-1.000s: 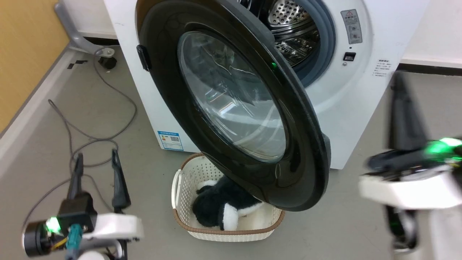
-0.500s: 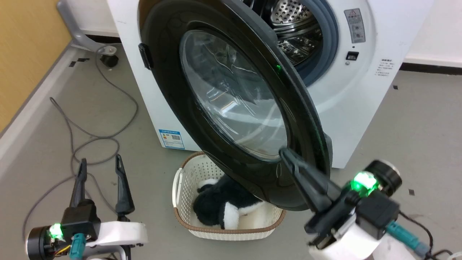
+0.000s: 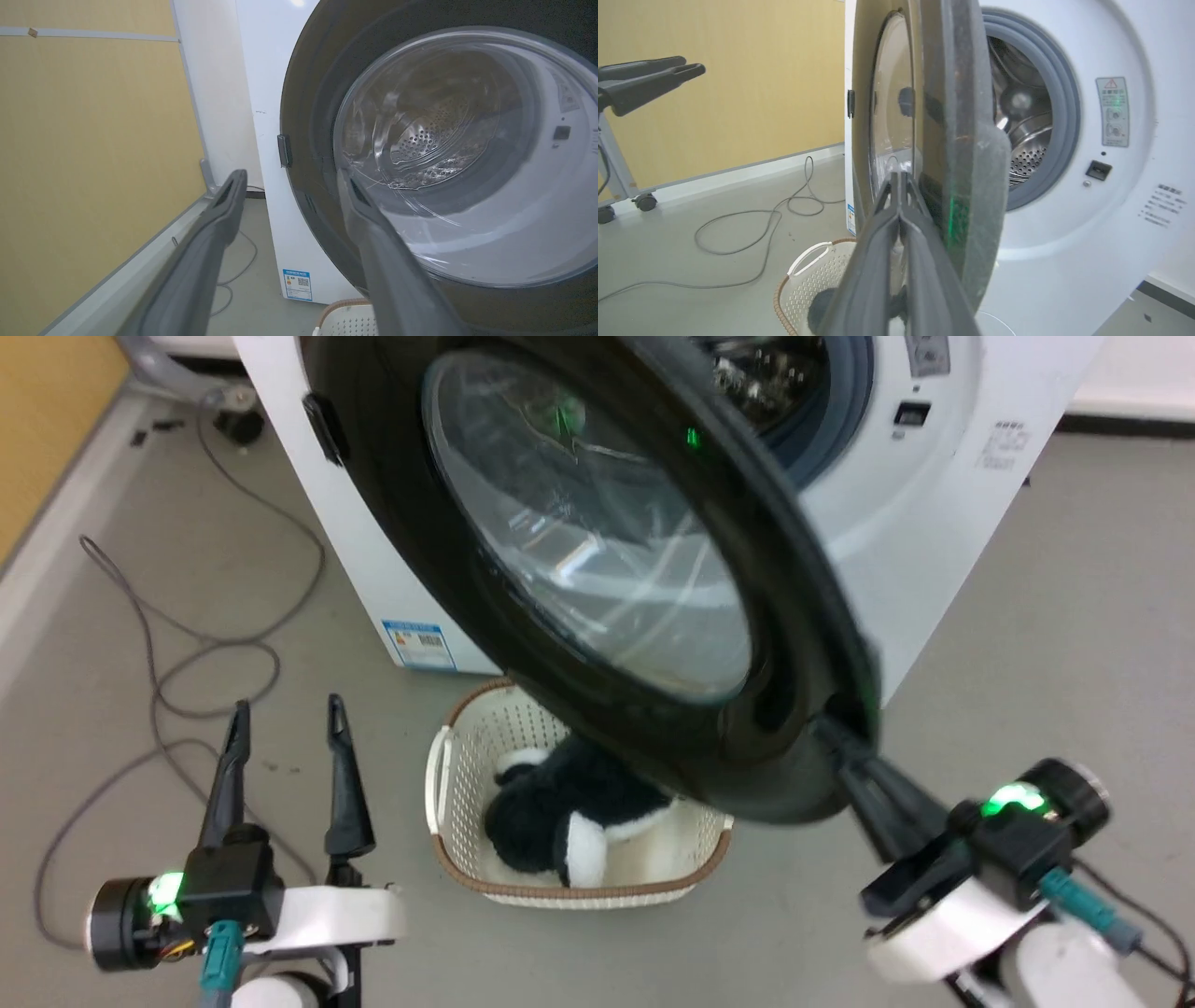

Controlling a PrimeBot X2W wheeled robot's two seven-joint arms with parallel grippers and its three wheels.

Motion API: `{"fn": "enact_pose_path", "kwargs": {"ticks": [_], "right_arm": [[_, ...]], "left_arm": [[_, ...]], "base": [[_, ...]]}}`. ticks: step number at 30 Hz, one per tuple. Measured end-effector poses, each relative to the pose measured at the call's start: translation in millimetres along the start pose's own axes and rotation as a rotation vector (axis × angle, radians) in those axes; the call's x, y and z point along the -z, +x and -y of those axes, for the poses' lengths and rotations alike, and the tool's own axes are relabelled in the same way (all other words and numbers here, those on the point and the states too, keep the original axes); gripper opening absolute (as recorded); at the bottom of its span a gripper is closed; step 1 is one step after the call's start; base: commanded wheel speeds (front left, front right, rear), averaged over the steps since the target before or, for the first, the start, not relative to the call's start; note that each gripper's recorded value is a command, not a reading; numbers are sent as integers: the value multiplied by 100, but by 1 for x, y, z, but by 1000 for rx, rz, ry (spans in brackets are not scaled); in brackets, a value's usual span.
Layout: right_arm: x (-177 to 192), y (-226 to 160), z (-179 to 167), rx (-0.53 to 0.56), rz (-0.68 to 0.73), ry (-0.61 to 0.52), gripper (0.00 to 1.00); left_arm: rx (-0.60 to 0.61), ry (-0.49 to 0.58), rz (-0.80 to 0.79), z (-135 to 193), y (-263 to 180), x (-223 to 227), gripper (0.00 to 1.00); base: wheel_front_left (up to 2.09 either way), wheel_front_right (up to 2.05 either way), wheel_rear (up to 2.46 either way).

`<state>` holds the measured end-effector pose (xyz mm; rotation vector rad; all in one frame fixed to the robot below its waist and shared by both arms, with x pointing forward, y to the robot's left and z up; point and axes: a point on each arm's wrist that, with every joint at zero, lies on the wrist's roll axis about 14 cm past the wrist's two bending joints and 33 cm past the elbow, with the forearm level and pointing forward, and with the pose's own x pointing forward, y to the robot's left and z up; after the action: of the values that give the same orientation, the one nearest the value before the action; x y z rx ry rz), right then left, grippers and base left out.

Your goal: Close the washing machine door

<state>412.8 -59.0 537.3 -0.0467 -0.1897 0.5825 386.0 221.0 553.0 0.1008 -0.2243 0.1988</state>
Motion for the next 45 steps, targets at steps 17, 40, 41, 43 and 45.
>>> {"fn": "enact_pose_path", "kwargs": {"ticks": [17,40,41,43,45], "right_arm": [[47,51,109,225,-70,-51,0],[88,112,190,373,-128,-80,0],[85,112,190,374,-122,-79,0],[75,111,190,384,-100,-76,0],[61,107,185,383,-68,-84,0]], "left_arm": [[62,-36,-50,36,39,36,100],[54,-30,-115,43,58,76,100],[52,-30,-111,42,59,74,100],[47,-30,-104,40,58,70,100],[39,-30,-96,37,57,65,100]], "base": [[0,0,0],[0,0,0],[0,0,0],[0,0,0],[0,0,0]]}}
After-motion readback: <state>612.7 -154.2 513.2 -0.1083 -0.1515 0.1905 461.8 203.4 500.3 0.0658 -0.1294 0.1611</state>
